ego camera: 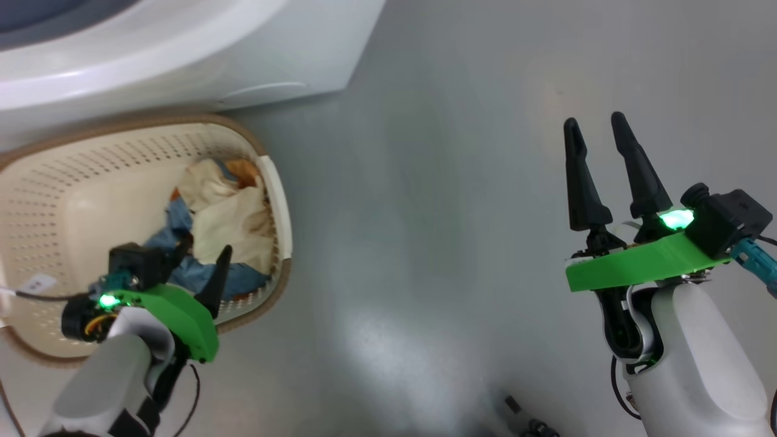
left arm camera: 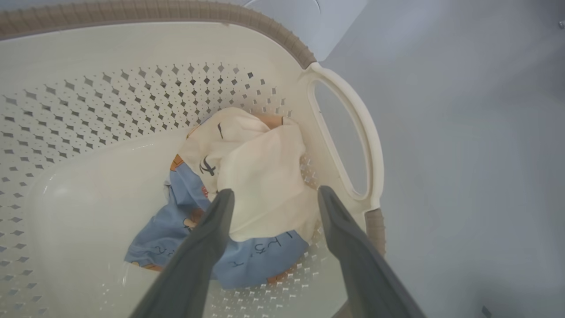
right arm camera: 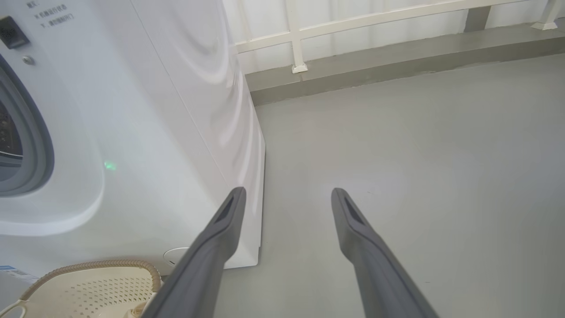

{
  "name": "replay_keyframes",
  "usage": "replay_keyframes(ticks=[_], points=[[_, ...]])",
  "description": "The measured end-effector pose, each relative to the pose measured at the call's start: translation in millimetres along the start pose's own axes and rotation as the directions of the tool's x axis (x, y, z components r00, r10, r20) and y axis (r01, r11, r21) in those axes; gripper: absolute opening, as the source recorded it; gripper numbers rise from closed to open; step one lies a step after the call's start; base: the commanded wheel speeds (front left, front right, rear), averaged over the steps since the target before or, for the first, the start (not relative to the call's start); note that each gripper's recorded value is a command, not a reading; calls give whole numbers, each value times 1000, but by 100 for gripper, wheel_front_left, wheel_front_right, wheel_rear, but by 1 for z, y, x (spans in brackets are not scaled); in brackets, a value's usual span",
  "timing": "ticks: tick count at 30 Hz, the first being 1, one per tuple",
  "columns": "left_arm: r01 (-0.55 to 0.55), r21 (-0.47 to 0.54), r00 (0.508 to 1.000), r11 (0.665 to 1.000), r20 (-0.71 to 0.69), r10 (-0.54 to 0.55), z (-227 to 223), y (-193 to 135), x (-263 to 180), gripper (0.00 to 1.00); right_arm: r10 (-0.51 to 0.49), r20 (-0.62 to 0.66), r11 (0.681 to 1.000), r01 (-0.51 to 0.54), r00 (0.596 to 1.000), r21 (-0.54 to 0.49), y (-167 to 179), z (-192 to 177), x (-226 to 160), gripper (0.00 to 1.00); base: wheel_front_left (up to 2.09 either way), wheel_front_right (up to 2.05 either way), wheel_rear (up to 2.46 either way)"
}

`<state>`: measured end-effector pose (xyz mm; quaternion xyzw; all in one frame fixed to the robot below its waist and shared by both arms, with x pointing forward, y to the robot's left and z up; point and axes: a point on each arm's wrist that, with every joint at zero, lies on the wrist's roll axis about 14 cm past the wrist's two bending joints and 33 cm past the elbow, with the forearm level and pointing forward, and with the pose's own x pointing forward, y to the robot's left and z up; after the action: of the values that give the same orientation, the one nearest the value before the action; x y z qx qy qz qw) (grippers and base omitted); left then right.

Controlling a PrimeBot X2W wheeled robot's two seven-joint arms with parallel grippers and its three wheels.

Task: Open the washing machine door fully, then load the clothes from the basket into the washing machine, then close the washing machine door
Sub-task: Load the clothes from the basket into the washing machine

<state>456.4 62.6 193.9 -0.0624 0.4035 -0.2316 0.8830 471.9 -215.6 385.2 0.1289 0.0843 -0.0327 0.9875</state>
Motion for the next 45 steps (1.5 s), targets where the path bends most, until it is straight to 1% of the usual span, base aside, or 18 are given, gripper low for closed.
replay_keyframes(ticks=[4,15,31,39,43,44,45], points=[[22,1,998,1000,-61,-22,-11,3,14,100,-15,-10,1000,16,1000,16,-6,-5,3,100,0,0,0],[41,-7,985,999,-164,-42,-28,15,47,100,-55,-51,998,56,997,5,-22,-20,0,100,0,0,0],[48,19,969,999,-245,-42,-43,26,76,100,-65,-98,998,67,993,19,-25,-40,0,100,0,0,0],[39,40,959,998,-282,-26,-45,35,86,100,-57,-96,998,59,994,18,-24,-39,2,100,0,0,0],[53,57,953,997,-300,-34,-48,32,90,100,-65,-99,998,67,993,12,-27,-40,1,100,0,0,0],[56,59,953,997,-301,-36,-48,32,91,64,-66,-99,998,68,993,11,-28,-40,1,100,0,0,0],[59,62,952,996,-303,-37,-48,31,92,44,-67,-99,998,69,993,10,-28,-40,1,100,0,0,0]])
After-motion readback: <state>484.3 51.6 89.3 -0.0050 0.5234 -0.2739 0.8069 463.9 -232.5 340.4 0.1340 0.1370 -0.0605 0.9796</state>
